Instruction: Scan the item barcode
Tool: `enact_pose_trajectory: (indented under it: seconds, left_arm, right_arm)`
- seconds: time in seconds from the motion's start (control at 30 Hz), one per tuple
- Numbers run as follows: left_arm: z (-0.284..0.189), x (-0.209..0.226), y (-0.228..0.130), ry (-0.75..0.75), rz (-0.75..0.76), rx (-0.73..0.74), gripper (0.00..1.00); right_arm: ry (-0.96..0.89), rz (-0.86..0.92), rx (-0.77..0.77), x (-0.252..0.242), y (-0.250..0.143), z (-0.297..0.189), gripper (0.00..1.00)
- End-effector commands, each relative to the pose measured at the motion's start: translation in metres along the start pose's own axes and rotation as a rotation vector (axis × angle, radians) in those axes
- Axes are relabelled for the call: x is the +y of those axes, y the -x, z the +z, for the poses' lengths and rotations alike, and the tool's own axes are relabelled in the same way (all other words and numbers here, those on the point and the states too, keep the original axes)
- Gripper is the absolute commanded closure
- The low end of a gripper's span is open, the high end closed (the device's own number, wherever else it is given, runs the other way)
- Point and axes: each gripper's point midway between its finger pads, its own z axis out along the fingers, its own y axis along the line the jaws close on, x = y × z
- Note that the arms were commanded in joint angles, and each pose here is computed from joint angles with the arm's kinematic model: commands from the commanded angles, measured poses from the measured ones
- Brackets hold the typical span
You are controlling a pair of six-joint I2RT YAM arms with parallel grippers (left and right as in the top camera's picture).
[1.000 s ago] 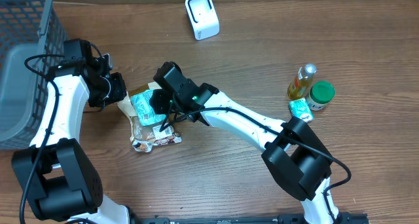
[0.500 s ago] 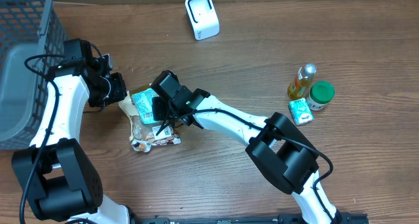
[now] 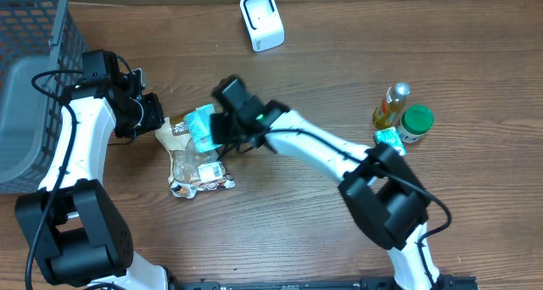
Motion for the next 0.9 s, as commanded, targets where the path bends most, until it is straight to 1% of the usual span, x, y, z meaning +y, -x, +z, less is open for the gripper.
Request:
enact_pose_trajectory:
  seconds: [0.0, 0.07, 0.2, 0.27, 0.3, 0.37, 0.4, 0.47, 0.5, 0.53, 0.6, 0.7, 0.83, 0.87]
  left_arm:
    - [-0.003, -0.001, 0.000, -0.008, 0.021, -0.013, 0.83]
    - [-0.003, -0.001, 0.001, -0.009, 0.023, -0.013, 0.84]
    - [-0.003, -0.006, 0.000, -0.033, 0.028, -0.012, 0.85]
    - [-0.003, -0.021, -0.001, -0.103, 0.079, -0.010, 0.85]
    - [-0.004, -0.033, -0.002, -0.154, 0.112, -0.006, 0.85]
    - [-0.004, -0.048, -0.006, -0.205, 0.145, 0.002, 0.84]
    - [-0.003, -0.055, -0.008, -0.221, 0.155, 0.008, 0.84]
    - [-0.003, -0.070, -0.012, -0.260, 0.182, 0.020, 0.84]
    - [-0.002, -0.084, -0.017, -0.290, 0.206, 0.032, 0.84]
    - [-0.001, -0.097, -0.022, -0.315, 0.234, 0.043, 0.83]
    - [0.001, -0.112, -0.029, -0.325, 0.274, 0.058, 0.83]
    - [0.004, -0.134, -0.040, -0.340, 0.297, 0.080, 0.81]
    - [0.006, -0.151, -0.047, -0.352, 0.284, 0.097, 0.81]
    - [0.006, -0.158, -0.051, -0.356, 0.299, 0.104, 0.78]
  right_arm:
    - [0.037, -0.011, 0.005, -0.007, 0.018, -0.035, 0.96]
    - [-0.030, -0.031, 0.092, -0.032, 0.001, -0.040, 0.96]
    - [-0.105, -0.135, 0.266, -0.058, -0.039, -0.048, 0.96]
    - [-0.134, -0.191, 0.355, -0.070, -0.061, -0.052, 0.96]
    - [-0.151, -0.211, 0.380, -0.077, -0.067, -0.053, 0.96]
    - [-0.213, -0.248, 0.403, -0.093, -0.075, -0.053, 0.96]
    - [-0.248, -0.252, 0.401, -0.101, -0.076, -0.053, 0.96]
    - [-0.340, -0.260, 0.384, -0.122, -0.073, -0.054, 0.90]
    - [-0.357, -0.257, 0.377, -0.127, -0.070, -0.055, 0.75]
    - [-0.360, -0.240, 0.368, -0.130, -0.067, -0.056, 0.71]
    - [-0.365, -0.210, 0.358, -0.134, -0.060, -0.061, 0.66]
    - [-0.376, -0.091, 0.342, -0.136, -0.045, -0.078, 0.66]
    - [-0.244, -0.018, 0.388, -0.123, -0.038, -0.097, 0.62]
    - [-0.193, 0.006, 0.408, -0.121, -0.040, -0.100, 0.61]
